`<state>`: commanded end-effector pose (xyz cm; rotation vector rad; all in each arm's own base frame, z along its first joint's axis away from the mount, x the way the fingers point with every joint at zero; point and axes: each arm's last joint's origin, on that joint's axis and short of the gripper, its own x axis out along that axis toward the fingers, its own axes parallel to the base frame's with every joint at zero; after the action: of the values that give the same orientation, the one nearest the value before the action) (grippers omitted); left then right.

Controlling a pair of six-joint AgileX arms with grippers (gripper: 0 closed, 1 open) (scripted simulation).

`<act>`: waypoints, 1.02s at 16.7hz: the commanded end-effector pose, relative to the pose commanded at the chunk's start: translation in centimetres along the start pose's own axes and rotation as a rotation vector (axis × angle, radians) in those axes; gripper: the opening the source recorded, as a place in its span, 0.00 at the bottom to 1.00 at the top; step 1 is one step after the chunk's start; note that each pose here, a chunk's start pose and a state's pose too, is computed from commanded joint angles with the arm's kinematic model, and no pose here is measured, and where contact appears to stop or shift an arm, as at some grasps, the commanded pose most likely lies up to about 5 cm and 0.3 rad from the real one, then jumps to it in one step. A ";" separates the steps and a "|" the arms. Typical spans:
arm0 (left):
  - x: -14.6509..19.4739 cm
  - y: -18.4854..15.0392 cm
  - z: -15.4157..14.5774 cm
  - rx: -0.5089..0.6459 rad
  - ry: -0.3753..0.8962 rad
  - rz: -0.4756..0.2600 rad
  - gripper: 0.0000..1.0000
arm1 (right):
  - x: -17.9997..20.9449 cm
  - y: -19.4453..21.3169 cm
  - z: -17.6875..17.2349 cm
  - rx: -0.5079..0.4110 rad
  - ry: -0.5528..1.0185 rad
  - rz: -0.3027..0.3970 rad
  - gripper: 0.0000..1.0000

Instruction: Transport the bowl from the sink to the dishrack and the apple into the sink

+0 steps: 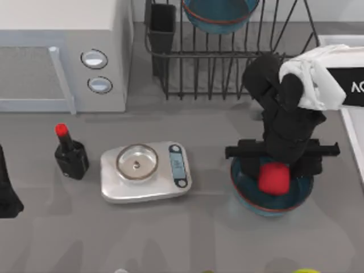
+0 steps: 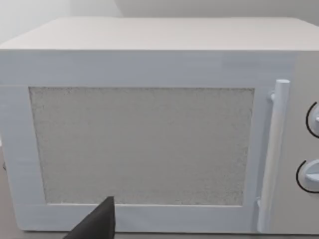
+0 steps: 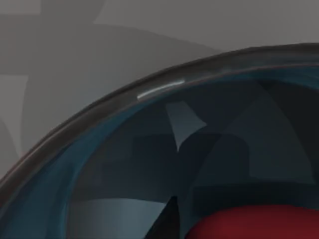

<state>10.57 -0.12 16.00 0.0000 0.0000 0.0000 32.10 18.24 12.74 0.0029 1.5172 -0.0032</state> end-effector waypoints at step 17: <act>0.0 0.0 0.0 0.000 0.000 0.000 1.00 | -9.4 -0.8 1.0 0.010 -0.010 0.008 0.00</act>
<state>10.57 -0.12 16.00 0.0000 0.0000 0.0000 32.60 17.40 22.17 0.0164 1.5070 -0.0045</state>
